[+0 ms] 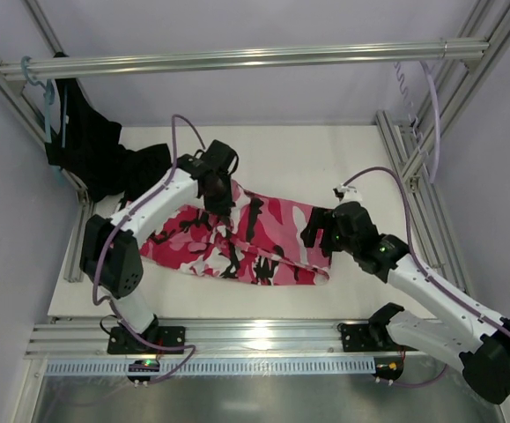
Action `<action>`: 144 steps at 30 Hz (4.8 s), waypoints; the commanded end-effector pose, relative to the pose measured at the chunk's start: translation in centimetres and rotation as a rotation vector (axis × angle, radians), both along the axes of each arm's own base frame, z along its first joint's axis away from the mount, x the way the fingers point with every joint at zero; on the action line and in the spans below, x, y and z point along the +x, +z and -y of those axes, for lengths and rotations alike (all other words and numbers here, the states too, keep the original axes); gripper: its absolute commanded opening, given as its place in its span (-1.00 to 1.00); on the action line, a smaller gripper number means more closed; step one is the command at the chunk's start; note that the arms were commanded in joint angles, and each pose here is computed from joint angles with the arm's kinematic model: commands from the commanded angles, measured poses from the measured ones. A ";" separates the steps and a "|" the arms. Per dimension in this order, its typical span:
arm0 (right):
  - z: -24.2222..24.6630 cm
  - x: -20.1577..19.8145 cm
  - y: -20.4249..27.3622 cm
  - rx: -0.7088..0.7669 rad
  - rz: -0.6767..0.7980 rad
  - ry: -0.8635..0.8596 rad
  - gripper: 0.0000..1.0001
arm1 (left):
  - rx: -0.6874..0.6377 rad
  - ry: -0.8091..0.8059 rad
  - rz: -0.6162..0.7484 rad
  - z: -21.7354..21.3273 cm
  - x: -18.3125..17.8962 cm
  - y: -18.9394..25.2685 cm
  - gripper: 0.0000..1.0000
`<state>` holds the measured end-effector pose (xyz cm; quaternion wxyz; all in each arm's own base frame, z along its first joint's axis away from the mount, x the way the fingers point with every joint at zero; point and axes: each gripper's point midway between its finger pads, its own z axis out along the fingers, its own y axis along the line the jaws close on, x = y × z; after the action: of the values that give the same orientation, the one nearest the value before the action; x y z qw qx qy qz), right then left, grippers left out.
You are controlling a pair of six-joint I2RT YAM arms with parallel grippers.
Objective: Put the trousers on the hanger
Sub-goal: Fold the trousers
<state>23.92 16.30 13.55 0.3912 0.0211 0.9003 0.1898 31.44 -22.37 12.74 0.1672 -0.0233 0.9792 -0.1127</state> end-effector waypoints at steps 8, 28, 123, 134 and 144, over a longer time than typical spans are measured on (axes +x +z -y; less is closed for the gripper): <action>-0.8 1.7 -2.9 0.033 -0.090 -0.057 0.82 | 0.479 0.164 -0.036 -17.7 -3.6 1.3 -1.00; -8.4 1.2 -10.1 0.289 -0.207 0.089 0.40 | 0.614 0.276 -0.063 -25.4 -1.4 -1.4 -0.99; 3.4 0.9 -13.1 -0.137 -0.287 -0.168 0.09 | 0.004 0.307 -0.108 -15.3 -1.0 -5.5 0.17; -12.4 2.5 3.3 0.211 -0.065 0.424 0.09 | -0.041 0.232 0.025 -13.2 1.7 0.5 0.20; -17.0 0.4 -5.8 0.268 -0.231 0.523 0.08 | 0.109 0.354 -0.094 -18.3 3.3 -6.4 0.14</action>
<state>26.19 33.83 11.59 0.2572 -0.1472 0.8720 0.3897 33.71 -6.88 8.09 0.1396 -0.1631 0.9752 -0.0542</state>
